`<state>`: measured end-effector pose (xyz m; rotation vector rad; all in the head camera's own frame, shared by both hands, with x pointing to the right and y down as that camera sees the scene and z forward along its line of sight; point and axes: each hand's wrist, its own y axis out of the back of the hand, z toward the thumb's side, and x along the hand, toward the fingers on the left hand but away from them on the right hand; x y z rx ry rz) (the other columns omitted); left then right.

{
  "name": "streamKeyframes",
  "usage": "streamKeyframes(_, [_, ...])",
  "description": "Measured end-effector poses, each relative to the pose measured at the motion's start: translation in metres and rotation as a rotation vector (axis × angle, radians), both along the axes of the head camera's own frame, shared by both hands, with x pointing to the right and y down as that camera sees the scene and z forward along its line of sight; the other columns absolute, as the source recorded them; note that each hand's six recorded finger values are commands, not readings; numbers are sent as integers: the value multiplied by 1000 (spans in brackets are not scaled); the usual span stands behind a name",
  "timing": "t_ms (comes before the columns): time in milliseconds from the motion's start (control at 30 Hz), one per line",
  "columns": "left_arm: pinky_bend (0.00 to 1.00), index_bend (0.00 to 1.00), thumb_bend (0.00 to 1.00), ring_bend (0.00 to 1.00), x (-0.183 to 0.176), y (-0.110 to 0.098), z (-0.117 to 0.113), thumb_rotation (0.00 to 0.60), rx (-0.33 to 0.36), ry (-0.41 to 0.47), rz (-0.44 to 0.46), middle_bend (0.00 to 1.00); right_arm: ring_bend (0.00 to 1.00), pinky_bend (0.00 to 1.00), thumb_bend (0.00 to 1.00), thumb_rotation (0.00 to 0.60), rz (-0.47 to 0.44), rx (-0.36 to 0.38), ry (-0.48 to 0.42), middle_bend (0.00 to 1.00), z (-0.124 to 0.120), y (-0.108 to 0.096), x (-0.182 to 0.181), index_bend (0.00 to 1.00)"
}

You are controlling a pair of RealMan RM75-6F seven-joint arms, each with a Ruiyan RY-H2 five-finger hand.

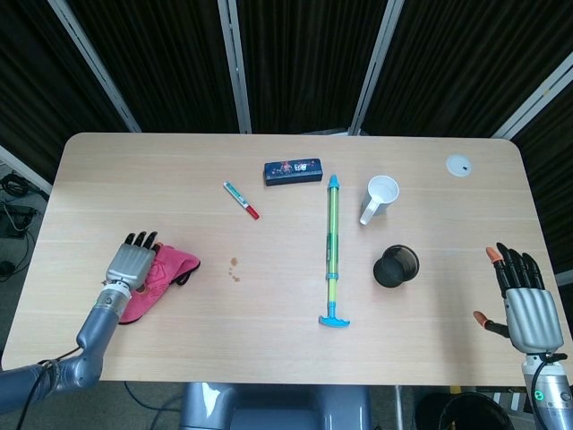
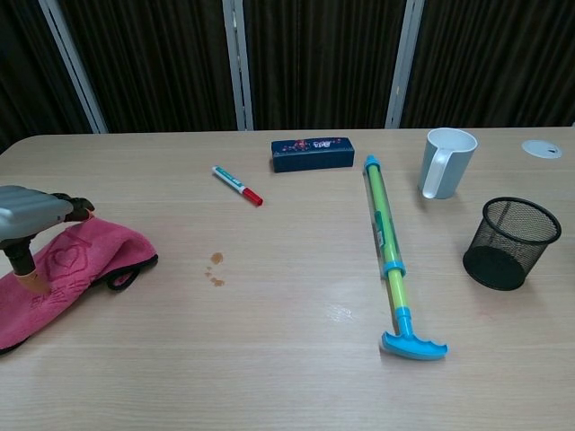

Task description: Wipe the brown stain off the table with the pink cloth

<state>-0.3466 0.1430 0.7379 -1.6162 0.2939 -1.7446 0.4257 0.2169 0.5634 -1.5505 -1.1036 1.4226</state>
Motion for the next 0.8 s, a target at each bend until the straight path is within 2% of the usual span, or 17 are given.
streamKeyframes(67, [283, 490, 99, 188, -1, 0, 2, 600, 12, 1, -3, 251, 0, 0, 0, 600, 2, 0, -4, 0, 0, 0, 0, 0])
streamKeyframes(200, [465, 756, 292, 400, 0, 1, 5, 600, 33, 25, -23, 508, 0, 0, 0, 600, -1, 3, -6, 0, 0, 0, -1, 0])
streamKeyframes(300, [555, 859, 391, 511, 2, 1, 4, 600, 65, 51, -24, 607, 0, 0, 0, 600, -2, 5, -8, 0, -1, 0, -2, 0])
streamKeyframes(400, [597, 877, 405, 561, 7, 0, 3, 600, 100, 83, -18, 632, 0, 0, 0, 600, -5, 7, -9, 0, -1, 0, -3, 0])
streamKeyframes(567, [603, 881, 409, 568, 18, -7, -4, 600, 153, 137, -12, 637, 0, 0, 0, 600, -4, 9, -11, 0, -1, 0, -3, 0])
streamKeyframes(800, [605, 885, 409, 572, 61, -38, -29, 600, 241, 261, -1, 642, 0, 0, 0, 600, 3, 13, -17, 0, -2, -2, -1, 0])
